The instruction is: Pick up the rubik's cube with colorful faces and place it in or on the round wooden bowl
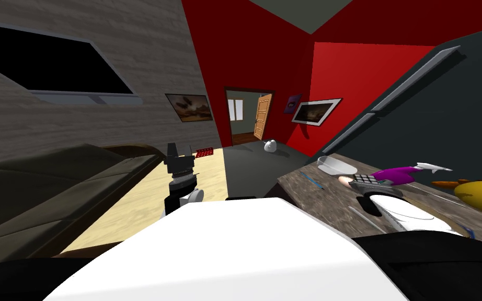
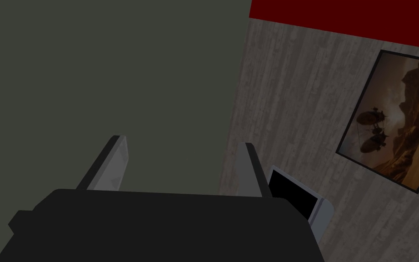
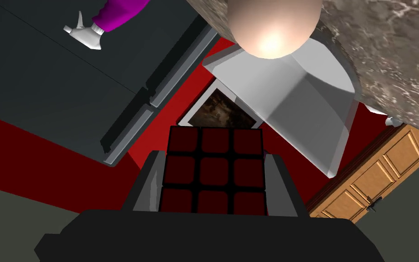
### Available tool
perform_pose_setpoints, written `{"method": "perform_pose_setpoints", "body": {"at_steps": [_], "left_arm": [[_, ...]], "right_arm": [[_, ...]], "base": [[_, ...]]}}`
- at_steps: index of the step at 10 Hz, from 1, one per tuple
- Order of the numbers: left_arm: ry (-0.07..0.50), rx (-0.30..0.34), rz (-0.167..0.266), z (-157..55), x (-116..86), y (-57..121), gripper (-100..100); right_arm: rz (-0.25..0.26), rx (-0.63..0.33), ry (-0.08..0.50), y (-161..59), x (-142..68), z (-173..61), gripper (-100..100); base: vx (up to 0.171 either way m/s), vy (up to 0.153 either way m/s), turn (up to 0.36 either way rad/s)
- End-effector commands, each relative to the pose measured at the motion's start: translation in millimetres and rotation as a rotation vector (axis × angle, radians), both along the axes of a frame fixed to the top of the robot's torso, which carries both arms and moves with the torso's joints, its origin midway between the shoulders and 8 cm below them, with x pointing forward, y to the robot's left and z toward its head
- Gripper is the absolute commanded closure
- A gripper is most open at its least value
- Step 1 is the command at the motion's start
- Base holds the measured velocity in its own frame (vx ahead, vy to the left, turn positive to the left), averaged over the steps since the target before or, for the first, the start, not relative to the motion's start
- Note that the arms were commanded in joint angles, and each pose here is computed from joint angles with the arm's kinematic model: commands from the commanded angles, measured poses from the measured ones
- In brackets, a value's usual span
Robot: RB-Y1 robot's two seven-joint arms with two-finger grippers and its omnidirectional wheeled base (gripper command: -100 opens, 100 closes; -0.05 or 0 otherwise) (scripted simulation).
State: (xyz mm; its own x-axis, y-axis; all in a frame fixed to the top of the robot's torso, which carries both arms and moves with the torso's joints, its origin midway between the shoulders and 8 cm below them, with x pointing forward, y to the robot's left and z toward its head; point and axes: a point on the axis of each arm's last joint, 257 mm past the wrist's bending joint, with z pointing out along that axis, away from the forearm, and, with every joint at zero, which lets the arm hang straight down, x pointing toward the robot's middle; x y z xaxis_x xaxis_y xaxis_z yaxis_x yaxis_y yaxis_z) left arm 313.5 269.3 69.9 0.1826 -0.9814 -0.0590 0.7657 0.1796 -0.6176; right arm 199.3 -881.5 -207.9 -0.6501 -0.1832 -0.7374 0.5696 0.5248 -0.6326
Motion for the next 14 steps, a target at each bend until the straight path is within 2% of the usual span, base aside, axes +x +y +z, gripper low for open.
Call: {"method": "perform_pose_setpoints", "body": {"at_steps": [1,2,5,7,9,14], "left_arm": [[0.000,0.000,0.000,0,0,0.0,0],[0.000,0.000,0.000,0,0,0.0,0],[0.000,0.000,0.000,0,0,0.0,0],[0.000,0.000,0.000,0,0,0.0,0],[0.000,0.000,0.000,0,0,0.0,0],[0.000,0.000,0.000,0,0,0.0,0]], "right_arm": [[-0.023,-0.024,-0.042,-2,11,7,100],[-0.024,-0.025,-0.043,-2,11,7,100],[-0.060,-0.057,-0.108,-2,26,15,100],[-0.061,-0.058,-0.108,-2,26,16,100],[-0.089,-0.080,-0.163,0,39,21,100],[-0.132,-0.114,-0.231,5,53,28,100]], "base": [[-0.046,-0.047,-0.063],[-0.036,-0.040,-0.031],[-0.042,-0.053,-0.054],[-0.029,-0.029,-0.012],[-0.048,-0.046,-0.074],[-0.061,-0.070,-0.049]]}}
